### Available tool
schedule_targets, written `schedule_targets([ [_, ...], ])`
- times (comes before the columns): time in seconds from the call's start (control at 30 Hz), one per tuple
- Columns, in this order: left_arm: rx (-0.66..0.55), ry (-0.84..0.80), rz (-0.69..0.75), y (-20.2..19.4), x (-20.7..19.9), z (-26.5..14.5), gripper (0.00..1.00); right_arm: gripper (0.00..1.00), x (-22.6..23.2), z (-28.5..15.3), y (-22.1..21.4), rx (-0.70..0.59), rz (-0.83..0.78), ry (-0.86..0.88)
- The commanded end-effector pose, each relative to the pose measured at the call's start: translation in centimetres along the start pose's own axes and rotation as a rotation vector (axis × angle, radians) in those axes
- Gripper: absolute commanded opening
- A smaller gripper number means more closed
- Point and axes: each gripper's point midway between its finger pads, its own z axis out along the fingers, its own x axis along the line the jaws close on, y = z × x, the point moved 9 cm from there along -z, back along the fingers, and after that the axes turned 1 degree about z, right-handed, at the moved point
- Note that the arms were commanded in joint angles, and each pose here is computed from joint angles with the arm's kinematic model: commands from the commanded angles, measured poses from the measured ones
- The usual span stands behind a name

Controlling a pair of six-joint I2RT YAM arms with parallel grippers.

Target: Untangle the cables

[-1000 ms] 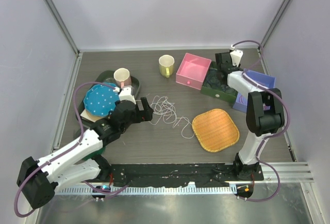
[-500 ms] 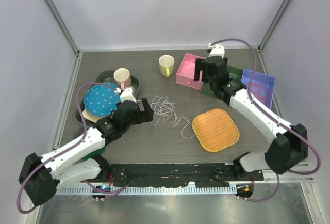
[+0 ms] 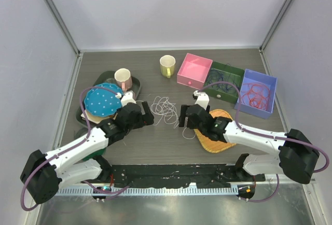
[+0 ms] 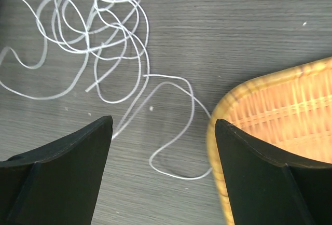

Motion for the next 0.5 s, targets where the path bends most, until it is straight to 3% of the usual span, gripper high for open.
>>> schedule_targets([
  [0.0,-0.001,-0.015,-0.050,-0.4,-0.4,1.0,1.00,0.86,2.1,0.0,2.0,-0.187,0.288,0.056],
  [0.17,0.017,-0.041,-0.059,-0.8,-1.1,2.2,1.00,0.87,2.8,1.2,1.4,-0.166,0.338,0.064],
  [0.47,0.049,0.004,-0.072,-1.6,-1.8,5.0,1.00,0.88,2.2,1.9,-1.0,-0.094,0.280,-0.061],
])
